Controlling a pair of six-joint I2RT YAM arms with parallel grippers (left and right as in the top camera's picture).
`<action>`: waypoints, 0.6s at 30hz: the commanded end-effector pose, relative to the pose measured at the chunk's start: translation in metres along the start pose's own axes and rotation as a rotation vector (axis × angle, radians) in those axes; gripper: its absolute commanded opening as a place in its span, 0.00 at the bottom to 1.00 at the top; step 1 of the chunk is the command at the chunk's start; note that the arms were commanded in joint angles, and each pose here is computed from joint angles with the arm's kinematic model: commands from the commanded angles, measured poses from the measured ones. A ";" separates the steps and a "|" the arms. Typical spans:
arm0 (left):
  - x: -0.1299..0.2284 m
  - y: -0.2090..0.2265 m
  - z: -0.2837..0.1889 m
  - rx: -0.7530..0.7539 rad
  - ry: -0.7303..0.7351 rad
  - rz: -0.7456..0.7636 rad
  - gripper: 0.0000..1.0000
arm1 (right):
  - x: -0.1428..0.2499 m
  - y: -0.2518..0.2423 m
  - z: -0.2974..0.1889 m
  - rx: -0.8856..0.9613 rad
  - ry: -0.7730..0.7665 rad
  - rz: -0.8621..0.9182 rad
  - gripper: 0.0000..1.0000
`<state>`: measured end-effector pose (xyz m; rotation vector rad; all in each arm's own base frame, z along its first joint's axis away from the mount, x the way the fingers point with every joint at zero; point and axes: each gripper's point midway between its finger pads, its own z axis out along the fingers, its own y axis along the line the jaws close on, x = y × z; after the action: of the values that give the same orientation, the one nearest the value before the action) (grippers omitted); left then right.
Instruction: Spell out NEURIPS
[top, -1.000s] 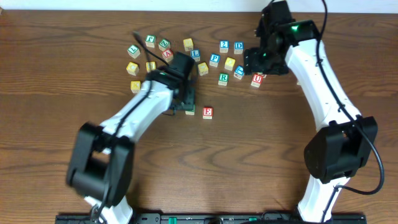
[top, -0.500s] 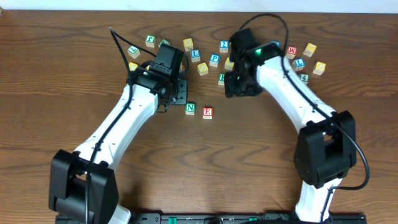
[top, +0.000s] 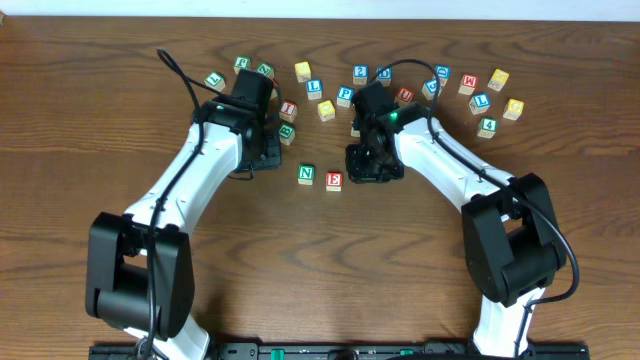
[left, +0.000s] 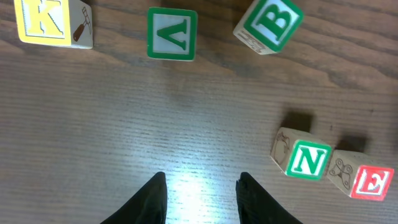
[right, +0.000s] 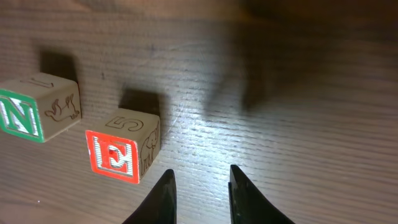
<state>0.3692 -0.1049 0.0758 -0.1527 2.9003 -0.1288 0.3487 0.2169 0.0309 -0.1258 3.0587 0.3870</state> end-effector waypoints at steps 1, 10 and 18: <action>0.010 -0.004 0.018 0.059 0.077 0.005 0.36 | 0.014 0.007 0.010 -0.043 0.044 0.018 0.22; 0.018 -0.003 0.037 0.053 0.129 0.002 0.36 | 0.026 0.016 0.018 -0.041 0.063 0.005 0.20; 0.021 -0.009 0.044 0.086 0.151 -0.005 0.36 | 0.018 0.018 0.029 -0.053 0.040 0.017 0.19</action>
<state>0.3665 -0.1192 0.0403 -0.1573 2.9994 -0.2673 0.3348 0.2397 0.0191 -0.1456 3.0574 0.4771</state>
